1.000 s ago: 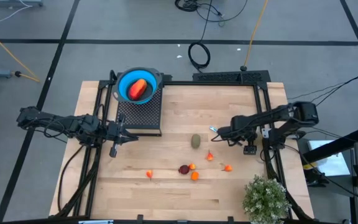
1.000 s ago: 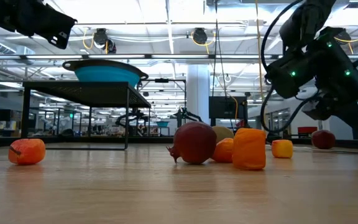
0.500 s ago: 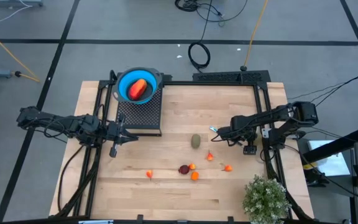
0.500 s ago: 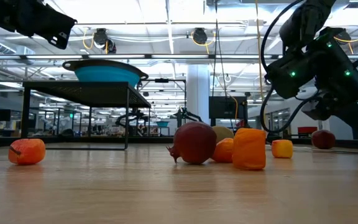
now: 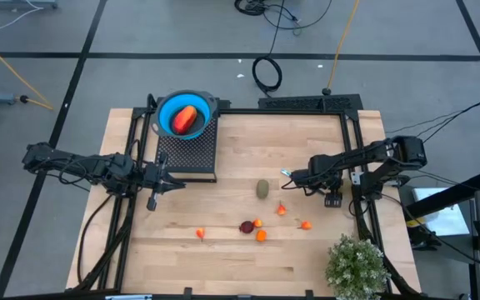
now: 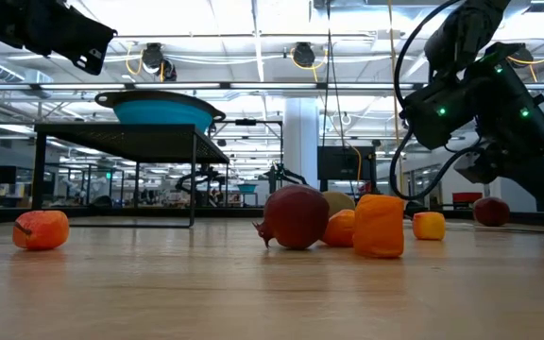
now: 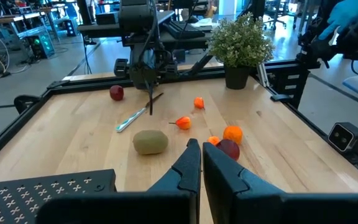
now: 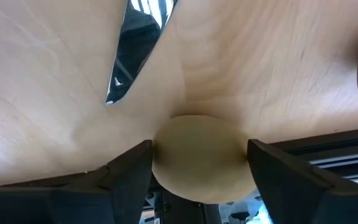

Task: Pick & Place Fruit
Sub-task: Put the brown kiwi into the blue strainer bowl on the shelf

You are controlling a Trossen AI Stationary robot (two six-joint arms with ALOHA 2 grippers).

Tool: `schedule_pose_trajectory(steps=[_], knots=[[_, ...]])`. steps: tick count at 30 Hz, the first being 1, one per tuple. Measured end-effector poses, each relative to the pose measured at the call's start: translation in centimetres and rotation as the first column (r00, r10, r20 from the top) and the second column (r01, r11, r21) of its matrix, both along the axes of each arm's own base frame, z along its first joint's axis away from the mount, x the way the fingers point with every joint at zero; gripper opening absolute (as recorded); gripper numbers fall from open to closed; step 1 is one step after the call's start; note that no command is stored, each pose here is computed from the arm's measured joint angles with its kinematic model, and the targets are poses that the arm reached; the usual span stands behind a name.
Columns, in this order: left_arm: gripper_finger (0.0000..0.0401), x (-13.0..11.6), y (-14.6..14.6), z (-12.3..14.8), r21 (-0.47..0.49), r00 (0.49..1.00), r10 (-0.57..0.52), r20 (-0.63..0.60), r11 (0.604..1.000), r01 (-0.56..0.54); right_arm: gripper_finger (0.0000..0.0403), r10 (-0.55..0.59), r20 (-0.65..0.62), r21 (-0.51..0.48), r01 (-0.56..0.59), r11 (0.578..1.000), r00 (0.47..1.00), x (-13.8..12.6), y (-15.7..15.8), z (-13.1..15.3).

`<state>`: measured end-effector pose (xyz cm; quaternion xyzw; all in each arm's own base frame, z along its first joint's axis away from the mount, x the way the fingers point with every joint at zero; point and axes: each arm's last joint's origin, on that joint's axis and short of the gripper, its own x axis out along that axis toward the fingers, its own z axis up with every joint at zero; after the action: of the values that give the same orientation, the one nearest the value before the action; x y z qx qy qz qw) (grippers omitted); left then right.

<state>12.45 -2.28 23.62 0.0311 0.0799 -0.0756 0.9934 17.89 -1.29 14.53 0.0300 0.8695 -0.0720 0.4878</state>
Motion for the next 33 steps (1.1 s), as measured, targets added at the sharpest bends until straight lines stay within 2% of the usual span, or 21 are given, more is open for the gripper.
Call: schedule_pose_trajectory(steps=[16,26,33], knots=[[0.0019,-0.02,0.0,-0.1,0.002,1.0,0.0,-0.01,1.0,0.0,0.0231,-0.036,-0.023,-0.021,0.036,0.999,0.999,-0.2,0.01,0.12],[0.0019,-0.01,0.0,-0.09,0.002,1.0,0.0,-0.009,1.0,0.0,0.0162,-0.037,-0.018,-0.022,0.037,0.999,0.999,-0.15,0.01,0.13],[0.0019,-0.01,0.0,-0.09,0.002,1.0,0.0,-0.009,1.0,0.0,0.0142,-0.035,-0.012,-0.02,0.035,0.999,0.999,-0.1,0.01,0.12]])
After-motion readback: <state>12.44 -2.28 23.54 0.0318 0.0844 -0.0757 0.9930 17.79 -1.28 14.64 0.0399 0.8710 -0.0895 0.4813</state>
